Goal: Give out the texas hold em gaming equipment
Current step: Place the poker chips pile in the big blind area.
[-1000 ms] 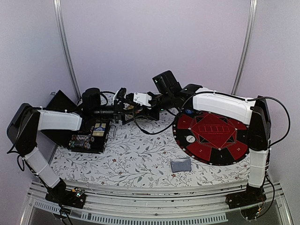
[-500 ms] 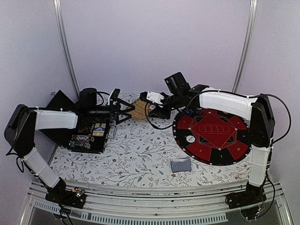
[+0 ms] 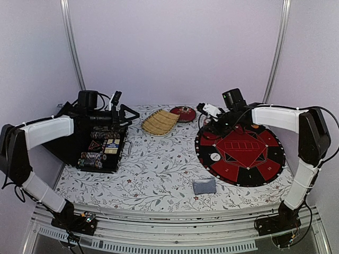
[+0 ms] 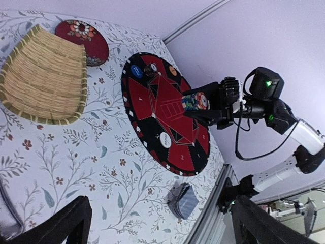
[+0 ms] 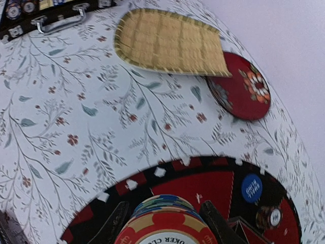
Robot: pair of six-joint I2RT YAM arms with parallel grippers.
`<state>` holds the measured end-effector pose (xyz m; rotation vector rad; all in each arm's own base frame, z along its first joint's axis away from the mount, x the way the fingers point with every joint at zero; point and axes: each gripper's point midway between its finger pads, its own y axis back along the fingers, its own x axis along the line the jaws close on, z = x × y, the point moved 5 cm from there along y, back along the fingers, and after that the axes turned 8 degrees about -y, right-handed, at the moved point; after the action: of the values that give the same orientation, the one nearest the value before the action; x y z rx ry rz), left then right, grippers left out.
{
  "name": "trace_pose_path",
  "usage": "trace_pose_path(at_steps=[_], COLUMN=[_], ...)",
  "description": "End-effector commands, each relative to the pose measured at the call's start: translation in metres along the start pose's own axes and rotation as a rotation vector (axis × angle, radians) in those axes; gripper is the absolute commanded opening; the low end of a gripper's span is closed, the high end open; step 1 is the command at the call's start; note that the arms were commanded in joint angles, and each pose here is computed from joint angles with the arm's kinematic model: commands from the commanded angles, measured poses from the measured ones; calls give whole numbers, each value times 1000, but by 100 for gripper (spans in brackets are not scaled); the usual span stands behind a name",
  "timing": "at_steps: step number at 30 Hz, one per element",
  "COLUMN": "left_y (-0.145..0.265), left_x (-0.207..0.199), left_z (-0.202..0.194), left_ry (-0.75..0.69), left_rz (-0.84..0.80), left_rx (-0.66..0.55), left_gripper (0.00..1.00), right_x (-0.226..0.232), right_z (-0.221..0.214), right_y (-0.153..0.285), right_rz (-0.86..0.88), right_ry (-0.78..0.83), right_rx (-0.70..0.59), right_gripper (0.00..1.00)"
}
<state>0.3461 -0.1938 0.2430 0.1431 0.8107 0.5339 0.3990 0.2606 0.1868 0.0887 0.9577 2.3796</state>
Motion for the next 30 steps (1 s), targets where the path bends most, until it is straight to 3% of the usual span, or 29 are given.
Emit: trace_pose_path(at_steps=[1, 16, 30], left_y=[19, 41, 47], left_x=[2, 11, 15], left_z=[7, 9, 9], left_ry=[-109, -179, -159], left_rz=[148, 283, 311], left_rx=[32, 47, 43], left_gripper=[98, 98, 98], right_x=[-49, -153, -212], right_z=[-17, -152, -233], right_y=[39, 93, 96], right_rz=[-151, -456, -582], right_ry=[-96, -375, -532], right_rx=[-72, 14, 85], right_gripper=[1, 1, 1])
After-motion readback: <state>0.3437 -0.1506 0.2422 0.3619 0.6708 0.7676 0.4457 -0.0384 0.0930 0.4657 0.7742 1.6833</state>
